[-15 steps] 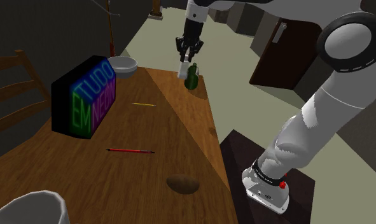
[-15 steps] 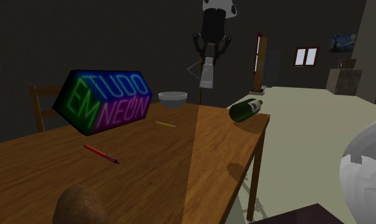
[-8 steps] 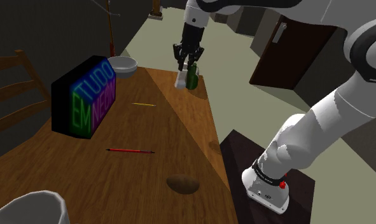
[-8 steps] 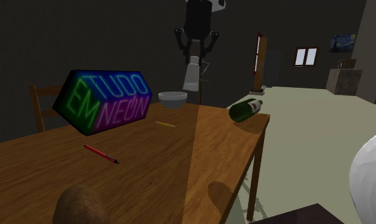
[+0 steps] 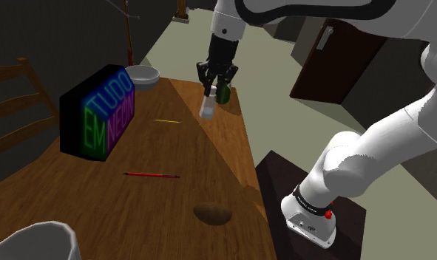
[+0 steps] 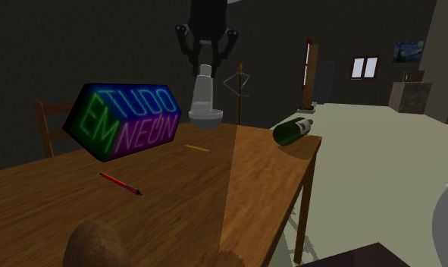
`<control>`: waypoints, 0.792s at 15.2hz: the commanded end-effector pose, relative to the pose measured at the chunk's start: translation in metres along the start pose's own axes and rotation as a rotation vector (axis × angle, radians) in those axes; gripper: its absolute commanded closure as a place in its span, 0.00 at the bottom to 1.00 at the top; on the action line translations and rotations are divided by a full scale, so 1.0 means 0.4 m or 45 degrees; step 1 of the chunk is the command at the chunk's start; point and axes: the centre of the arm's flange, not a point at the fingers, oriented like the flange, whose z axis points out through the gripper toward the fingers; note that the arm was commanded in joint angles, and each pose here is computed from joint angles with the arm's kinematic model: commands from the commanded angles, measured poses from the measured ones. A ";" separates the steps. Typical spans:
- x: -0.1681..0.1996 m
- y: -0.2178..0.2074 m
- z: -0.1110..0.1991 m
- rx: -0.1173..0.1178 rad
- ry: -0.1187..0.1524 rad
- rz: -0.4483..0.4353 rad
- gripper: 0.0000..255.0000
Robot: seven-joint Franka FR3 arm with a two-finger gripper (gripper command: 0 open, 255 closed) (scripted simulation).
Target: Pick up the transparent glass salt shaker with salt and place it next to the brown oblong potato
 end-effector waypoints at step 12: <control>-0.358 -0.241 0.031 0.000 0.001 0.002 1.00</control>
